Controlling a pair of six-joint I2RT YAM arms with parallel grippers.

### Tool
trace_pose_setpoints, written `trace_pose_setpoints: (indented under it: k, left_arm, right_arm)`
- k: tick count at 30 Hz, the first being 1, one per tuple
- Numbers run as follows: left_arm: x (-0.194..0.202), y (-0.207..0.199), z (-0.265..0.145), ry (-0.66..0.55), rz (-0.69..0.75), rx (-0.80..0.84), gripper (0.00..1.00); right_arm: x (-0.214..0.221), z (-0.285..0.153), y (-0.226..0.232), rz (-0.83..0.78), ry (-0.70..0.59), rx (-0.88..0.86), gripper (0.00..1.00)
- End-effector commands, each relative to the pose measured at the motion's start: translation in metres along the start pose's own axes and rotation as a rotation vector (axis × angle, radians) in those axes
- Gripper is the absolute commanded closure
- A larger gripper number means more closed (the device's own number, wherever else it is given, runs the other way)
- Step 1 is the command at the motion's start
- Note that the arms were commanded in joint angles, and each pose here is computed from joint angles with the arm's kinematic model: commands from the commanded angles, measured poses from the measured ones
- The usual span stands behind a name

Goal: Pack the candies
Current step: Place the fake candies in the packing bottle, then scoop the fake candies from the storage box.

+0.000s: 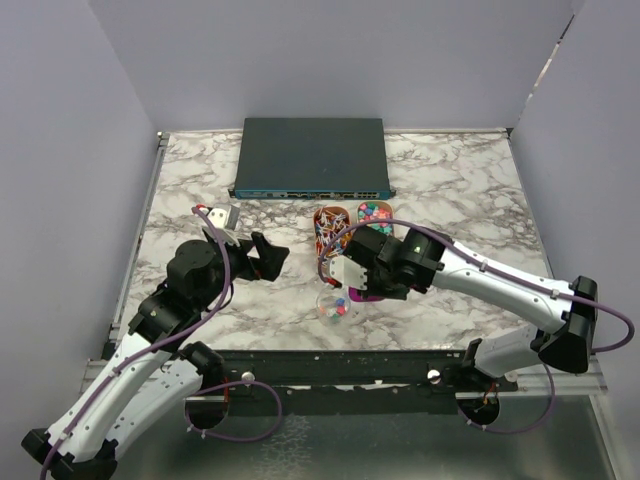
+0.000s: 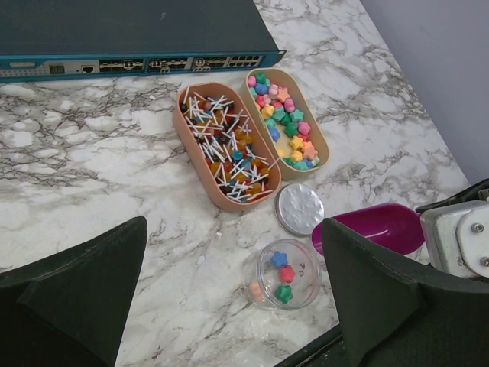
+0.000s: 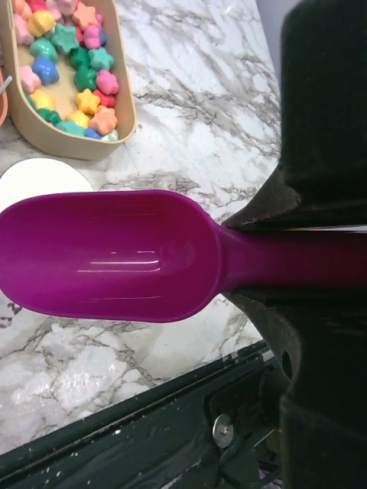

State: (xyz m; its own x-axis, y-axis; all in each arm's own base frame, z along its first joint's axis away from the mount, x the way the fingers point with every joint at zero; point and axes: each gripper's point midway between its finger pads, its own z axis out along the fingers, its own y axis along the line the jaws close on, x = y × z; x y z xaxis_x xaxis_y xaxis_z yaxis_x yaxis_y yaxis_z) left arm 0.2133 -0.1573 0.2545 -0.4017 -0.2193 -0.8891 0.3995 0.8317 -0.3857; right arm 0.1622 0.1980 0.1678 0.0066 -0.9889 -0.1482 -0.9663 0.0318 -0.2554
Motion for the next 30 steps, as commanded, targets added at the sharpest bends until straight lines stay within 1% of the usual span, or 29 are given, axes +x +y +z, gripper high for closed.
trace_pose_setpoints:
  k: [1, 3, 6, 8, 13, 17, 20, 22, 24, 26, 30]
  left_arm:
    - [0.004, 0.003, -0.002, 0.004, 0.015, -0.002, 0.03]
    - [0.003, 0.003, -0.002, 0.001, 0.015, -0.001, 0.03]
    - [0.002, 0.003, -0.003, -0.002, 0.015, -0.001, 0.03]
    - [0.002, 0.003, -0.003, -0.003, 0.014, -0.001, 0.03]
    - [0.002, 0.002, -0.004, -0.003, 0.013, 0.004, 0.03]
    - [0.002, 0.001, -0.004, -0.004, 0.013, 0.007, 0.03]
    - [0.002, 0.001, -0.005, -0.006, 0.014, 0.009, 0.03]
    - [0.002, 0.001, -0.005, -0.006, 0.013, 0.008, 0.03]
    - [0.002, 0.001, -0.005, -0.007, 0.013, 0.008, 0.03]
    - [0.002, 0.001, -0.005, -0.008, 0.013, 0.008, 0.03]
    - [0.001, 0.002, -0.005, -0.011, 0.013, 0.007, 0.03]
  right_arm:
    - [0.006, -0.013, -0.014, -0.004, 0.031, 0.086, 0.99]
    - [0.001, -0.018, -0.02, 0.032, -0.001, 0.123, 1.0]
    - [-0.013, -0.027, -0.031, 0.094, -0.09, 0.184, 0.99]
    - [-0.015, -0.033, -0.04, 0.156, -0.112, 0.235, 0.99]
    - [-0.01, -0.033, -0.053, 0.351, -0.084, 0.263, 0.99]
    - [-0.009, -0.028, -0.055, 0.499, -0.056, 0.232, 0.99]
    - [-0.004, -0.022, -0.063, 0.652, -0.035, 0.205, 0.99]
    - [0.004, -0.016, -0.068, 0.779, 0.011, 0.189, 0.99]
    - [0.012, -0.008, -0.07, 0.872, 0.057, 0.182, 0.99]
    - [0.016, -0.003, -0.071, 0.926, 0.085, 0.18, 0.99]
    - [0.018, 0.009, -0.073, 1.0, 0.096, 0.142, 0.99]
